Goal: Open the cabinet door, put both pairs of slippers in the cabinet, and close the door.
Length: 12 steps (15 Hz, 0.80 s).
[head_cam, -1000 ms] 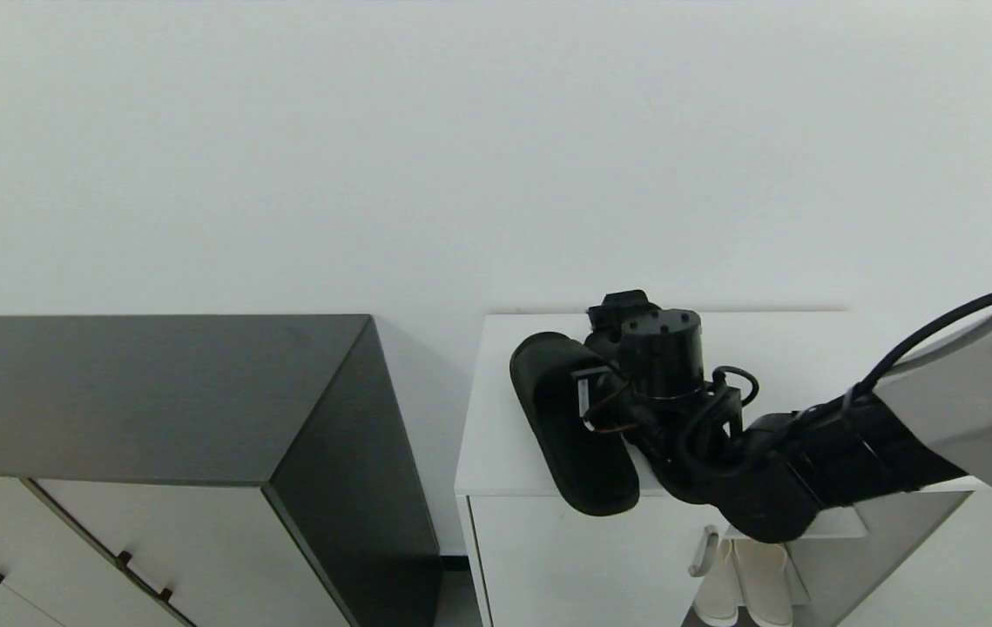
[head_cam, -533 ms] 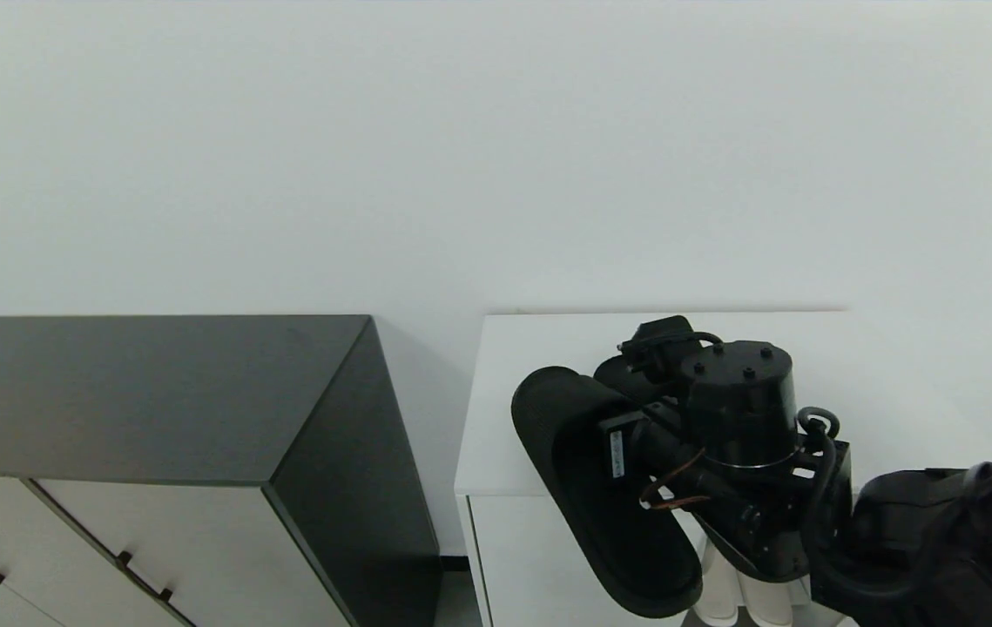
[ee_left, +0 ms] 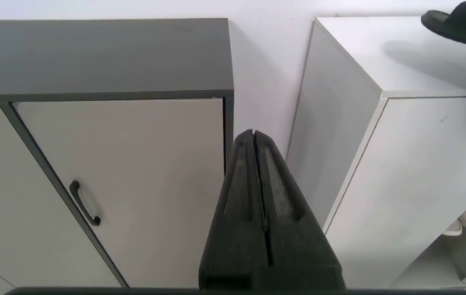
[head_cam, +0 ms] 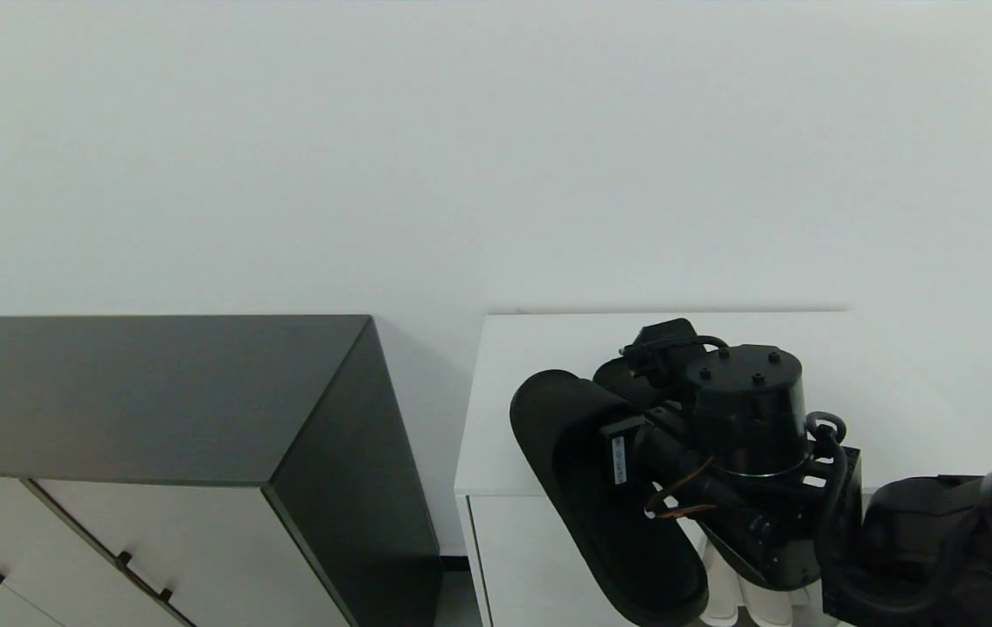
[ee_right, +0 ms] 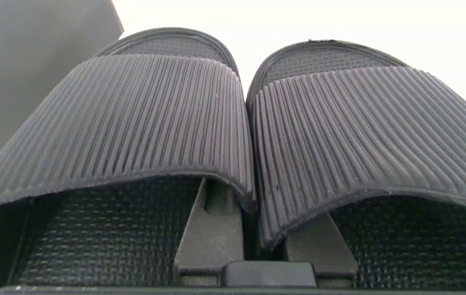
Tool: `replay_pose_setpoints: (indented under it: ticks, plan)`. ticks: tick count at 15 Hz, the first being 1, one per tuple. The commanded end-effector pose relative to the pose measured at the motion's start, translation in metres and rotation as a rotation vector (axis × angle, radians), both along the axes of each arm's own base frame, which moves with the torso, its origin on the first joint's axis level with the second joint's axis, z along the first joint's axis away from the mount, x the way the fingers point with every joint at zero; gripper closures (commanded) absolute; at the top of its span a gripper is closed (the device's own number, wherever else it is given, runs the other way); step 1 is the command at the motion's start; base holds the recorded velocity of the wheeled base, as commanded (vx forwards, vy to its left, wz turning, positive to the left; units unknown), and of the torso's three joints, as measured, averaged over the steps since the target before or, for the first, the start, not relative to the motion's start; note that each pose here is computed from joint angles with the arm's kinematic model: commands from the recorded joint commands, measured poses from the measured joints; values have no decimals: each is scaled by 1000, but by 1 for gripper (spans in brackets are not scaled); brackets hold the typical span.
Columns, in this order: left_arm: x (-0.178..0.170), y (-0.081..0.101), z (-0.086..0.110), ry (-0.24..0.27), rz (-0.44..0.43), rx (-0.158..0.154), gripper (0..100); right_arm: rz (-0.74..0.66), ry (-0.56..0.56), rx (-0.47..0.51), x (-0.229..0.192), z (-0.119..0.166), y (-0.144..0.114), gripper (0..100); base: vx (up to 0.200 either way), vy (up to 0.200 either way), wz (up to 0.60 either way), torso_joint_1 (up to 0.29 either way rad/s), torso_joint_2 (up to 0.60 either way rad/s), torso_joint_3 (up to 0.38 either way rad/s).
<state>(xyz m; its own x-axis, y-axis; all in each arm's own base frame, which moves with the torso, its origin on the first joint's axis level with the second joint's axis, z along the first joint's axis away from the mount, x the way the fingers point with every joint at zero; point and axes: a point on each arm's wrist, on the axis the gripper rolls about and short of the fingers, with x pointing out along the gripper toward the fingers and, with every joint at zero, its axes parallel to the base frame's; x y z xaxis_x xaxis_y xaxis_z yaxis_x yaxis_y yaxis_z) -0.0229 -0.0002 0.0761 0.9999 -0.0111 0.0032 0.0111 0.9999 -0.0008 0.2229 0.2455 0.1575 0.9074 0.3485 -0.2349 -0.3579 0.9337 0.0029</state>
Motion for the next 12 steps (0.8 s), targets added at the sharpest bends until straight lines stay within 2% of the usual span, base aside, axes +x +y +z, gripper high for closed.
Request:
replay_pose_setpoints:
  ticks: [1,2,12]
  plan:
    - [0,0,0,0,0,-1,100,1,1,2,0,0,0,100,0,0,0,0,0,0]
    - [0,0,0,-1,0,-1,100,1,2,2,0,-1,0,100,0,0,0,0,0,0]
    - [0,0,0,2,0,-1,100,2,9,-5,0,-3,0,100,-200,0,0,1,4,1]
